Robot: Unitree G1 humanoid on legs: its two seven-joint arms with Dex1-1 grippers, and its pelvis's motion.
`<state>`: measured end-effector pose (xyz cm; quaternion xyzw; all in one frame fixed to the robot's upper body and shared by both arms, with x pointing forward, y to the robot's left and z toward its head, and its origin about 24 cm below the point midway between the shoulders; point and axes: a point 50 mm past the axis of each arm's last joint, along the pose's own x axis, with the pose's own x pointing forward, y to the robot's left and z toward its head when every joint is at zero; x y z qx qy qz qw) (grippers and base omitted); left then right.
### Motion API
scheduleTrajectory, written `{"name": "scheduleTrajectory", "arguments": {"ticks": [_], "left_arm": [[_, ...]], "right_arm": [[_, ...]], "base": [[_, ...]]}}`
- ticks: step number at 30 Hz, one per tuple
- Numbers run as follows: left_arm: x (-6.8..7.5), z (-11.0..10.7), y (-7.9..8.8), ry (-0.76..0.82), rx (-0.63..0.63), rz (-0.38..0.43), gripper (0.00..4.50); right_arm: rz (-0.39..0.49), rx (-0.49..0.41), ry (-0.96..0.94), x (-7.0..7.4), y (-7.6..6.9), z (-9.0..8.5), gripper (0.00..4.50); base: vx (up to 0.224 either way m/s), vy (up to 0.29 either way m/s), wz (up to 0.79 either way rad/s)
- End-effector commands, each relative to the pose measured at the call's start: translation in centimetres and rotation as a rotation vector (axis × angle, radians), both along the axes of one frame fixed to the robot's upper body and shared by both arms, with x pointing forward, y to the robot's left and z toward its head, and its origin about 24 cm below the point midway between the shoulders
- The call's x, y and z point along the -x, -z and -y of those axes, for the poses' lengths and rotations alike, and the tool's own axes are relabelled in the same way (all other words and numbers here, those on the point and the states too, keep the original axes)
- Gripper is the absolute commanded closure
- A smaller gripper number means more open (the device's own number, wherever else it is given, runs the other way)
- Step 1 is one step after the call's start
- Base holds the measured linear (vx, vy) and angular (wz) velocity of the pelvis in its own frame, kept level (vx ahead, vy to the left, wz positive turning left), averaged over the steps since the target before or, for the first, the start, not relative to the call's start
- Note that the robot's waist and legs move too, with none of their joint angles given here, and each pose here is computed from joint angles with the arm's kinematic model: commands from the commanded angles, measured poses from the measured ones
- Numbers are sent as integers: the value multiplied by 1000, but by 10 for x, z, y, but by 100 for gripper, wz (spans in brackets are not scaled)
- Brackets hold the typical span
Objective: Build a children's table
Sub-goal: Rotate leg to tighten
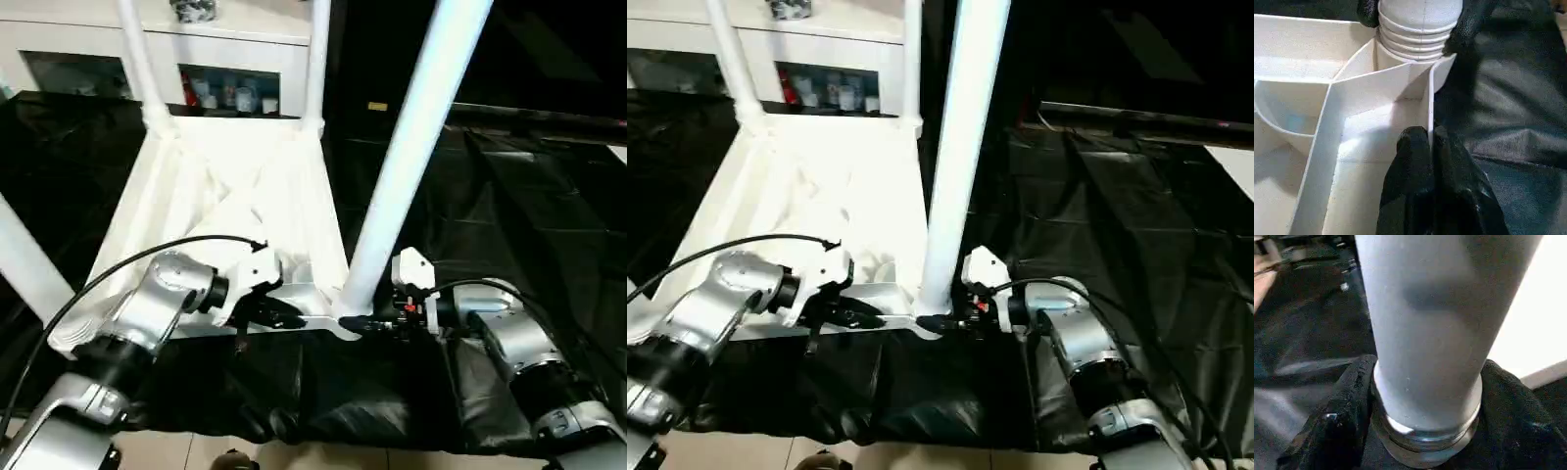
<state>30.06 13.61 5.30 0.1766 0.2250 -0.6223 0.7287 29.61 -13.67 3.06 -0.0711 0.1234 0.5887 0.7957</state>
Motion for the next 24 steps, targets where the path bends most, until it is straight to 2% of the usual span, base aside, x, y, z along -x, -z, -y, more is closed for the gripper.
{"name": "scheduleTrajectory", "arguments": {"ticks": [1, 4, 5, 6, 9, 11, 12, 13, 14, 15, 19, 20, 22, 23, 24], "left_arm": [[-6, 10, 3, -151, 49, 43, 450], [-8, 25, 3, -233, 63, 67, 450], [-8, 25, 3, -233, 63, 67, 450], [-9, 37, 2, -277, 71, 76, 450], [-9, 43, 1, -309, 79, 87, 450], [-6, 63, 0, -342, 98, 94, 450], [-5, 64, 0, -341, 98, 93, 450], [-2, 69, 1, -335, 98, 91, 450], [2, 72, 1, -321, 100, 88, 450], [3, 73, 1, -315, 101, 86, 450], [9, 77, 2, -269, 105, 74, 450], [14, 75, 2, -222, 97, 65, 450], [16, 73, 2, -207, 93, 61, 450], [18, 68, 2, -164, 86, 53, 450], [18, 68, 2, -164, 86, 53, 450]], "right_arm": [[-4, -4, 88, 1, 9, -6, 178], [6, 0, 253, -1, 20, -14, 178], [6, 0, 253, -1, 20, -14, 178], [7, -6, 352, -1, 26, -26, 178], [7, -11, 403, -1, 28, -32, 178], [-15, -89, 409, 5, 26, -64, 178], [-11, -92, 402, 5, 25, -66, 178], [13, -105, 365, 9, 22, -76, 144], [28, -111, 338, 11, 20, -79, 144], [29, -113, 332, 12, 19, -80, 109], [18, -142, 292, 14, 15, -76, 96], [37, -129, 272, 12, 11, -64, 67], [46, -118, 266, 11, 10, -59, 58], [52, -101, 228, 9, 6, -45, 58], [52, -101, 228, 9, 6, -45, 58]], "base": [[0, 0, 0], [0, 0, 0], [0, 0, 0], [0, 0, 0], [0, 0, 0], [0, 0, 0], [0, 0, 0], [0, 0, 0], [0, 0, 0], [0, 0, 0], [0, 0, 0], [0, 0, 0], [0, 0, 0], [0, 0, 0], [0, 0, 0]]}}
